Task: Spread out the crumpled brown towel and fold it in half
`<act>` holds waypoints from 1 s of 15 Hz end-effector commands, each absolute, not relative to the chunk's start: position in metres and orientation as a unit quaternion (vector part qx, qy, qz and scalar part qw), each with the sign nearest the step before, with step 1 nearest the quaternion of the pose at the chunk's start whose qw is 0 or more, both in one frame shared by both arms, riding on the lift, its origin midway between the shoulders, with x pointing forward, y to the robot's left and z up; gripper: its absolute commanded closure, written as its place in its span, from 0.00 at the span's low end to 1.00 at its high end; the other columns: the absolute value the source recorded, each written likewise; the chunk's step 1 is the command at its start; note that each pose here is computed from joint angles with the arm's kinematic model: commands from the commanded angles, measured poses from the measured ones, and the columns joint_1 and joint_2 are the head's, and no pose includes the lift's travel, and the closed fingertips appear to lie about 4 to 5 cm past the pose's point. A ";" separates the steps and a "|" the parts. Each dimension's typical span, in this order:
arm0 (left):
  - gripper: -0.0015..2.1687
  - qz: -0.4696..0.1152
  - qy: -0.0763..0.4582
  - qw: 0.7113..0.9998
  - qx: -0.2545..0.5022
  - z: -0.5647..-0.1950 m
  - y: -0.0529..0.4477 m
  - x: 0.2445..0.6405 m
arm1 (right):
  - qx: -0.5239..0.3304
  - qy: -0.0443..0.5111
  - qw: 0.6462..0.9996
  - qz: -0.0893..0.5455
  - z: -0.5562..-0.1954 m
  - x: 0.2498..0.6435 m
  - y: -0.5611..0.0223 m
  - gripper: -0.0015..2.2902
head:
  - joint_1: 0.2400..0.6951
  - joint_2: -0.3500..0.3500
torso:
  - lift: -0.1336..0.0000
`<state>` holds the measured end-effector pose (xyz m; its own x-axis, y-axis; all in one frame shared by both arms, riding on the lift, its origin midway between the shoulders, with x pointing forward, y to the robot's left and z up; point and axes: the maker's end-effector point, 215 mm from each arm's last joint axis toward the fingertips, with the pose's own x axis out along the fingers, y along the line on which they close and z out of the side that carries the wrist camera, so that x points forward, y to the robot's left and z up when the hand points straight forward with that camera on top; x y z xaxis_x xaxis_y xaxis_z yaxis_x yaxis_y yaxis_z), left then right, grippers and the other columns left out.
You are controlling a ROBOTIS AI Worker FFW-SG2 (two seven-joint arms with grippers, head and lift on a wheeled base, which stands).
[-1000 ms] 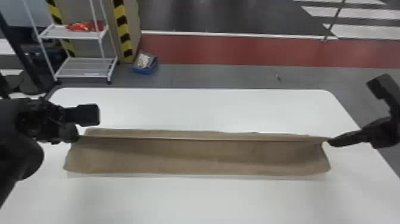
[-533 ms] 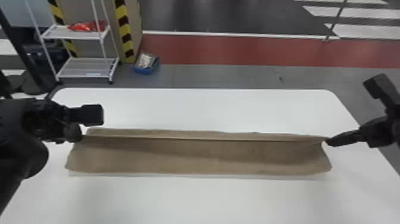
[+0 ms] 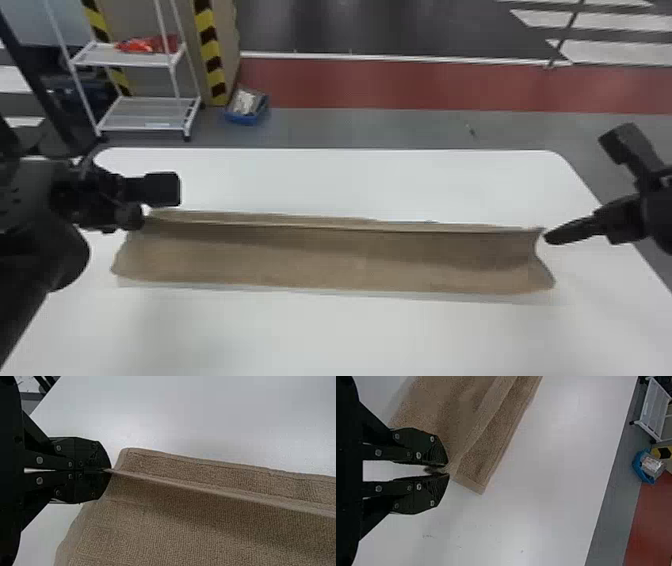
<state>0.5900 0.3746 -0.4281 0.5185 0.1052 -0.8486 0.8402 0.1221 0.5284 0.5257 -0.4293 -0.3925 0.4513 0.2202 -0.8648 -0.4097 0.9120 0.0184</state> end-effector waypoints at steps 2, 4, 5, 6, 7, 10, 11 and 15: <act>0.65 -0.286 0.394 0.635 0.600 -0.436 0.375 0.589 | -0.092 0.496 0.851 0.147 -0.400 0.527 -0.437 0.03 | 1.00 0.42 | 0.07; 0.65 -0.285 0.393 0.635 0.600 -0.436 0.375 0.589 | -0.092 0.494 0.853 0.138 -0.400 0.528 -0.441 0.03 | 1.00 0.41 | 0.07; 0.65 -0.287 0.394 0.635 0.600 -0.437 0.374 0.587 | -0.090 0.496 0.852 0.138 -0.403 0.525 -0.441 0.03 | 1.00 0.41 | 0.07; 0.65 -0.286 0.392 0.636 0.600 -0.437 0.374 0.588 | -0.091 0.494 0.853 0.140 -0.403 0.523 -0.439 0.03 | 1.00 0.41 | 0.07; 0.65 -0.285 0.393 0.637 0.599 -0.438 0.374 0.586 | -0.091 0.493 0.854 0.141 -0.403 0.521 -0.439 0.03 | 1.00 0.41 | 0.07; 0.49 -0.255 0.357 0.652 0.618 -0.437 0.371 0.587 | -0.094 0.489 0.855 0.146 -0.403 0.514 -0.433 0.04 | 1.00 0.41 | 0.07; 0.32 -0.237 0.333 0.659 0.632 -0.432 0.372 0.583 | -0.094 0.488 0.855 0.149 -0.403 0.512 -0.433 0.04 | 1.00 0.41 | 0.07; 0.00 -0.196 0.286 0.668 0.659 -0.419 0.372 0.579 | -0.088 0.486 0.857 0.143 -0.402 0.506 -0.443 0.04 | 1.00 0.41 | 0.07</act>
<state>0.5831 0.3711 -0.4180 0.7588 0.1120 -0.6416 0.6397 0.0568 0.7665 0.5068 -0.4413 -0.4021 0.4834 0.1588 -0.8609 -0.3355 0.9419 -0.0146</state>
